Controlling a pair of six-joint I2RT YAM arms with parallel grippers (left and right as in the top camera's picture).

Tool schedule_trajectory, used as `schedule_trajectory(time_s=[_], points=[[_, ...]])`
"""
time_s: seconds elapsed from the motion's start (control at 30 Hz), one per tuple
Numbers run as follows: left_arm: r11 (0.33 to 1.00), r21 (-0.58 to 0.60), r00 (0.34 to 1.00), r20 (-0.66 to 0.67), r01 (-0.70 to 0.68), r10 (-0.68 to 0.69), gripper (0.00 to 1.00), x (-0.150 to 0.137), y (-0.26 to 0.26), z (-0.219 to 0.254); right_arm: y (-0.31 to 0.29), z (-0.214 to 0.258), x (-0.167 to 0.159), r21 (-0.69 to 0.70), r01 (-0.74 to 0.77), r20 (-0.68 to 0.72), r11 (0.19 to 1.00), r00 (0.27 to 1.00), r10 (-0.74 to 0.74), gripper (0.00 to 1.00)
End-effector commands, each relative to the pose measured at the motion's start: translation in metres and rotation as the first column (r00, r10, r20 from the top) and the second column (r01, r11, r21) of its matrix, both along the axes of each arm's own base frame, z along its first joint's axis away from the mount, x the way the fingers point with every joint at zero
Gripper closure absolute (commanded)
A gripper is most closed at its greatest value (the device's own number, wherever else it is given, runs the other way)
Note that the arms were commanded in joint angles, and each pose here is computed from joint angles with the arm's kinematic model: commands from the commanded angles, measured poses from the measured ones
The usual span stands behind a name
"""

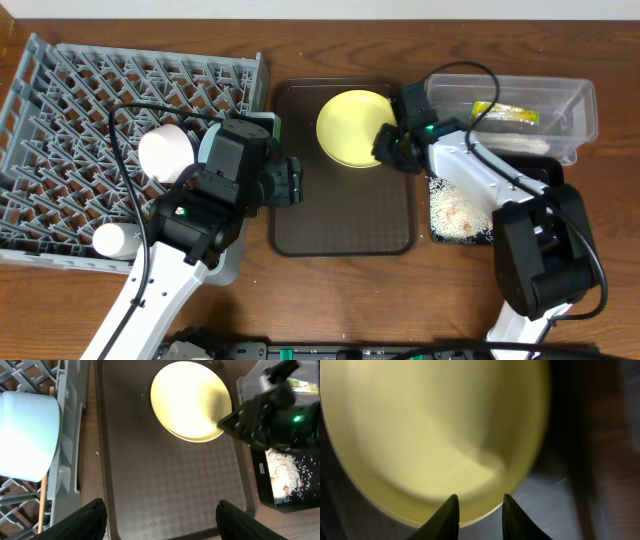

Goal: Sort waste into correct bins and load items into the dishwasher

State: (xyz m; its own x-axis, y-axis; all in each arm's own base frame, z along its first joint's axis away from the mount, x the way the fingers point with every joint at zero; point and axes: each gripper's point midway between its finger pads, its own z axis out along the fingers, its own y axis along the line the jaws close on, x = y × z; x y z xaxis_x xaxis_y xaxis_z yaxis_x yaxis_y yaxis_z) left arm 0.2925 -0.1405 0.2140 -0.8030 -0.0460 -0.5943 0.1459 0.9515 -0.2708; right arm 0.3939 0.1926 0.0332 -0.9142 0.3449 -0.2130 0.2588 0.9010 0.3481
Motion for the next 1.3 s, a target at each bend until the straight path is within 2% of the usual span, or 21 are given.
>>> schedule_trajectory(time_s=[0.0,0.1,0.2,0.3,0.4,0.53,0.67,0.8,0.93,1.03,1.13,1.27], points=[[1.000,-0.004,1.000,-0.002,-0.005,0.005,0.27,-0.002,0.001,0.002,0.022,-0.008,-0.020,-0.018,-0.135,-0.014,0.991,0.991,0.135,0.73],[1.000,-0.002,1.000,-0.005,-0.005,0.005,0.27,-0.003,0.002,0.001,0.029,0.003,-0.021,-0.047,-0.194,0.031,0.980,0.980,0.195,0.70],[1.000,-0.003,1.000,-0.003,-0.005,0.005,0.27,-0.003,0.002,0.001,0.025,0.014,-0.017,-0.074,-0.182,0.066,0.981,0.980,0.187,0.66],[1.000,-0.004,1.000,-0.001,-0.005,0.005,0.27,-0.002,0.001,0.002,0.017,0.014,-0.017,-0.063,-0.097,0.041,0.993,0.994,0.099,0.64],[1.000,-0.004,1.000,-0.002,-0.005,0.005,0.27,-0.002,0.001,0.002,0.000,0.007,-0.012,-0.093,0.039,0.025,0.995,0.999,-0.037,0.57],[1.000,-0.004,1.000,-0.002,-0.005,0.005,0.27,-0.002,0.001,0.002,-0.001,-0.002,-0.004,-0.089,0.073,0.037,0.993,0.997,-0.070,0.57],[1.000,-0.004,1.000,-0.002,-0.005,0.005,0.27,-0.002,0.001,0.002,0.006,-0.023,-0.008,-0.097,0.083,0.000,0.992,0.997,-0.083,0.58],[1.000,0.001,1.000,-0.014,-0.005,0.005,0.27,-0.005,0.002,0.000,0.006,-0.050,-0.027,-0.123,0.066,-0.102,0.990,0.992,-0.078,0.71],[1.000,0.015,0.999,-0.042,-0.005,0.005,0.27,-0.010,0.005,-0.005,0.005,-0.047,-0.031,-0.126,0.052,-0.115,0.991,0.991,-0.067,0.97],[1.000,0.016,0.999,-0.039,-0.007,0.007,0.27,-0.010,0.005,-0.005,0.007,-0.025,-0.021,-0.108,0.003,-0.046,0.994,0.999,-0.008,0.99],[1.000,0.023,1.000,-0.024,-0.017,0.018,0.26,-0.007,0.007,-0.003,0.010,0.020,-0.008,-0.087,-0.106,0.083,0.991,0.990,0.113,0.99],[0.999,0.012,0.999,-0.014,-0.037,0.037,0.14,-0.002,0.010,-0.001,0.002,0.091,0.001,-0.074,-0.200,0.261,0.977,0.942,0.213,0.99]])
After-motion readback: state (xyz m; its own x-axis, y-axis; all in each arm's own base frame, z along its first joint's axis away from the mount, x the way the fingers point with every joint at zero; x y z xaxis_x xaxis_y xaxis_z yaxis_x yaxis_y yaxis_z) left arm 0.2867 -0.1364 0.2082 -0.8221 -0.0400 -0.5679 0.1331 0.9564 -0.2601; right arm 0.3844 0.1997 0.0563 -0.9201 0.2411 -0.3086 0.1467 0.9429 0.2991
